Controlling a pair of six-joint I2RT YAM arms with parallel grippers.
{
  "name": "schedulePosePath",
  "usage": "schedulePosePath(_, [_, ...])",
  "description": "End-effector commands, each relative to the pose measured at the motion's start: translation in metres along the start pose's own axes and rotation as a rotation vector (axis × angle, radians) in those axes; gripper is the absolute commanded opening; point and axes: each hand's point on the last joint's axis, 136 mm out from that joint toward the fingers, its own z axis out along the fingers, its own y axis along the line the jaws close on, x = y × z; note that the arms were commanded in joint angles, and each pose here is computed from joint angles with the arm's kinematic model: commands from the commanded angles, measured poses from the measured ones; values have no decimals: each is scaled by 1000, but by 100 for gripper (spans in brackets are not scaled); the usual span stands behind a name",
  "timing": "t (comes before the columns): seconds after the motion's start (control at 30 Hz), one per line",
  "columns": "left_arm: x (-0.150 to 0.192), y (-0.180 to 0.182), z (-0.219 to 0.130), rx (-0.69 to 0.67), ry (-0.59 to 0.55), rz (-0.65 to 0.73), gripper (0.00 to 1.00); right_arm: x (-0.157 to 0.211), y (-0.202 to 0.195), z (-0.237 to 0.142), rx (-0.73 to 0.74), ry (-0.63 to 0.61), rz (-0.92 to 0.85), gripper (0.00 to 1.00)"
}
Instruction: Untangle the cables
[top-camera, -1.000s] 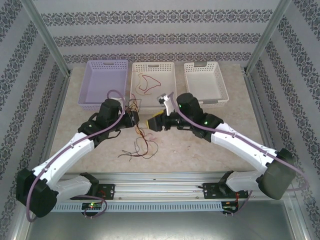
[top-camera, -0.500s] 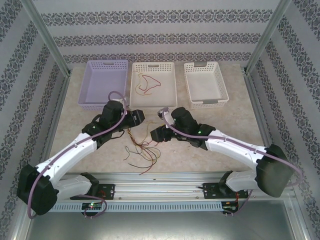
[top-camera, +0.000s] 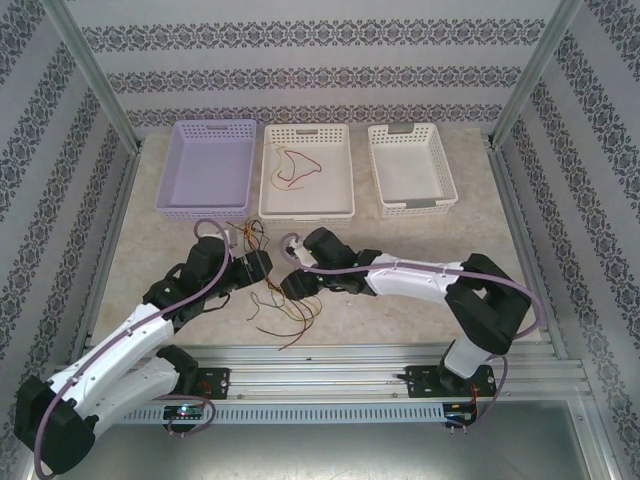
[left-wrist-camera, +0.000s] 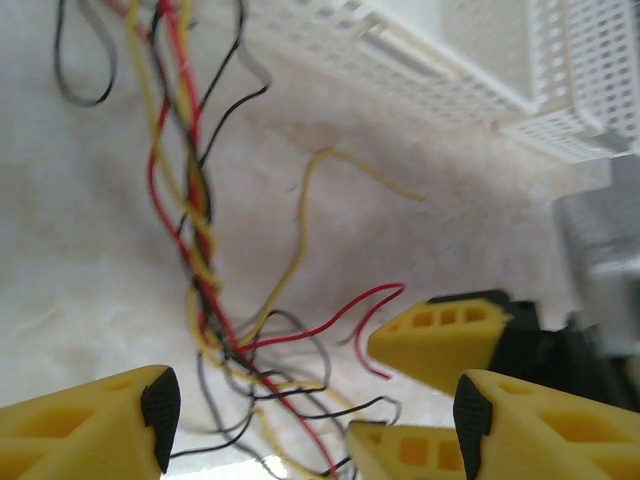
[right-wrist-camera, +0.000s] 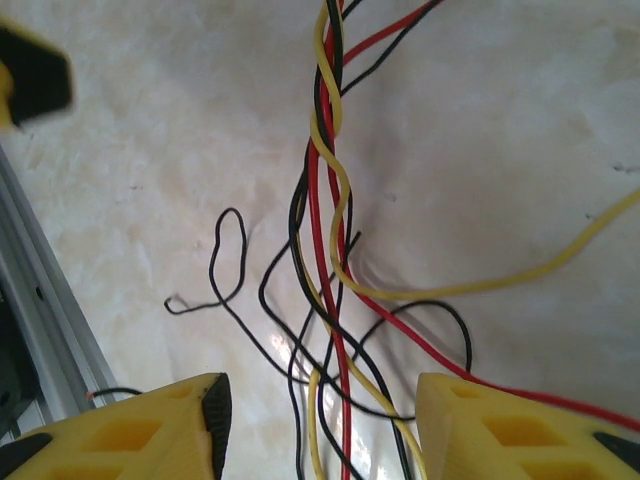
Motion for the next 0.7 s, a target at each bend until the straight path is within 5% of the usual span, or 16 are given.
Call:
schedulePosePath(0.0, [15, 17, 2, -39, 27, -53, 74, -5, -1, 12, 16, -9, -47, 52])
schedulePosePath(0.3, [29, 27, 12, -31, 56, -88, 75, 12, -4, 36, 1, 42, -50, 49])
schedulePosePath(0.47, [34, 32, 16, -35, 64, -96, 76, 14, -2, 42, -13, 61, -46, 38])
schedulePosePath(0.67, [36, 35, 16, -41, 70, -96, 76, 9, 12, 29, -67, 17, -68, 44])
